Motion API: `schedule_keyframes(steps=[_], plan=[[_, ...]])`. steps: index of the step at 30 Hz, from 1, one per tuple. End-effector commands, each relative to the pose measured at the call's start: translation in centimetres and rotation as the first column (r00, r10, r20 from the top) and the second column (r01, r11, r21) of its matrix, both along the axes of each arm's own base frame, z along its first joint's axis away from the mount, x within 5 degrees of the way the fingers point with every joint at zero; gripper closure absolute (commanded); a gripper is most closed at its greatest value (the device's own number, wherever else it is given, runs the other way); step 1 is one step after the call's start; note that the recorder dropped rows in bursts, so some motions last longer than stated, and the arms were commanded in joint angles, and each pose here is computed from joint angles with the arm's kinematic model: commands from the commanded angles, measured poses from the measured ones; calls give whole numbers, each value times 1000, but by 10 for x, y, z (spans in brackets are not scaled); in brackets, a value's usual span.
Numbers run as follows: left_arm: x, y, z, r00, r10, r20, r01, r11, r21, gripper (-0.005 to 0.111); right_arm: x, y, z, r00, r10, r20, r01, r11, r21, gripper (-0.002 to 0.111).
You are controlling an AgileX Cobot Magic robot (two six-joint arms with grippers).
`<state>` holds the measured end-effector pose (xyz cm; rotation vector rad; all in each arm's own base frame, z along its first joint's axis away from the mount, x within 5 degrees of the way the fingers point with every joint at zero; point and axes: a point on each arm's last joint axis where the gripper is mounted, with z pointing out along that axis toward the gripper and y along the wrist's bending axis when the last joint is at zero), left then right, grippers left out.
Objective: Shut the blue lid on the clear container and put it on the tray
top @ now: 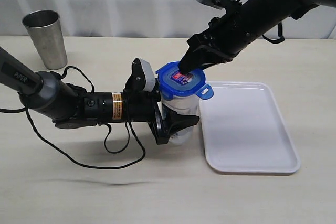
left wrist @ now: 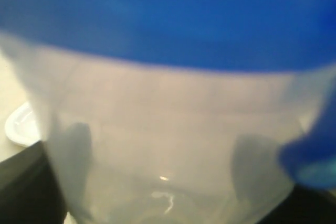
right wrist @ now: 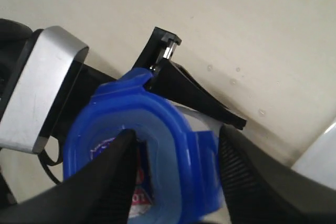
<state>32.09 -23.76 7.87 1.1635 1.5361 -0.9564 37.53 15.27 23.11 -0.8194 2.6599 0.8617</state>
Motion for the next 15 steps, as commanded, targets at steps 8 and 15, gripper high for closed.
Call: schedule_keyframes(steps=[8, 15], plan=[[-2, 0, -9, 1000, 5, -5, -4, 996, 85, 107, -6, -16, -46, 977, 128, -171, -152, 979, -138, 73], [-1, 0, -8, 1000, 6, -5, -5, 997, 82, 107, -5, -23, 10, 995, 81, 54, -78, 995, -62, 54]])
